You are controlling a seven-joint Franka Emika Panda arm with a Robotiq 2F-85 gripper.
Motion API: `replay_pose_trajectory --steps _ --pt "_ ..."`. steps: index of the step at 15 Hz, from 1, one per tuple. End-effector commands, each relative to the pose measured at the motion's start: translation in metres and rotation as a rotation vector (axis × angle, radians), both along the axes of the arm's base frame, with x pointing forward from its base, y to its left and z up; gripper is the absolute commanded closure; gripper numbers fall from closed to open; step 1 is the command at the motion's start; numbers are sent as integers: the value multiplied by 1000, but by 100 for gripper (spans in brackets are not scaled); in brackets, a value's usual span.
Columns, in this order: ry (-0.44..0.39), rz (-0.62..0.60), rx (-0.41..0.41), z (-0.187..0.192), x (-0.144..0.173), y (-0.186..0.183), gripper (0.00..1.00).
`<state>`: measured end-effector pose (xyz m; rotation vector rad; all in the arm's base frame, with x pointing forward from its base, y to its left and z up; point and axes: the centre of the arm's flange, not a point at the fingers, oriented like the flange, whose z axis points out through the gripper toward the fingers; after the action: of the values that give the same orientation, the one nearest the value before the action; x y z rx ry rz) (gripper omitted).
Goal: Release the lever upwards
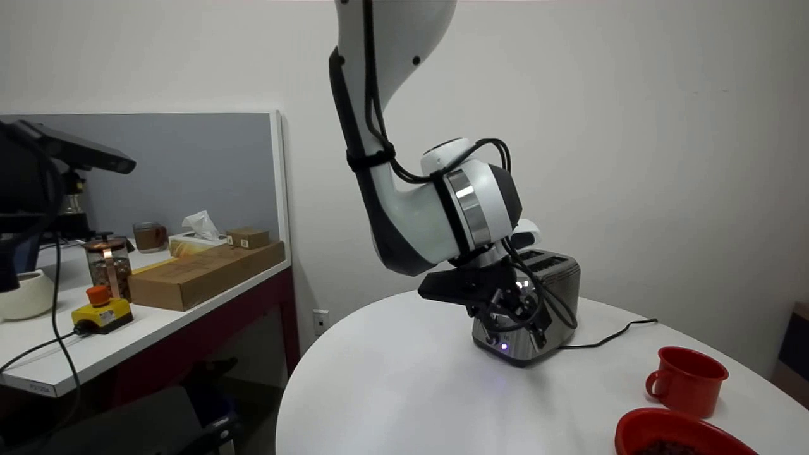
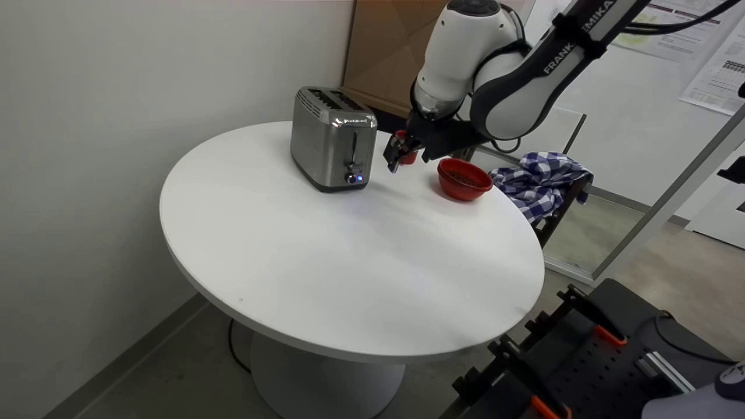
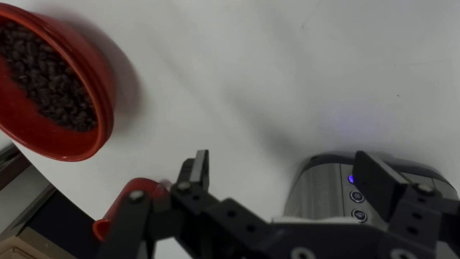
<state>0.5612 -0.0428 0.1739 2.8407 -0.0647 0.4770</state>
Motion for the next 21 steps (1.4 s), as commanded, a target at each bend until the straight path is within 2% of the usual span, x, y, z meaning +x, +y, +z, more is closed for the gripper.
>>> replay_pose_trajectory --steps 1,13,21 --pt "-11 17 -2 -29 26 5 0" --pt "-24 67 -35 -75 54 17 0" --pt "-128 104 -48 -77 55 19 0"
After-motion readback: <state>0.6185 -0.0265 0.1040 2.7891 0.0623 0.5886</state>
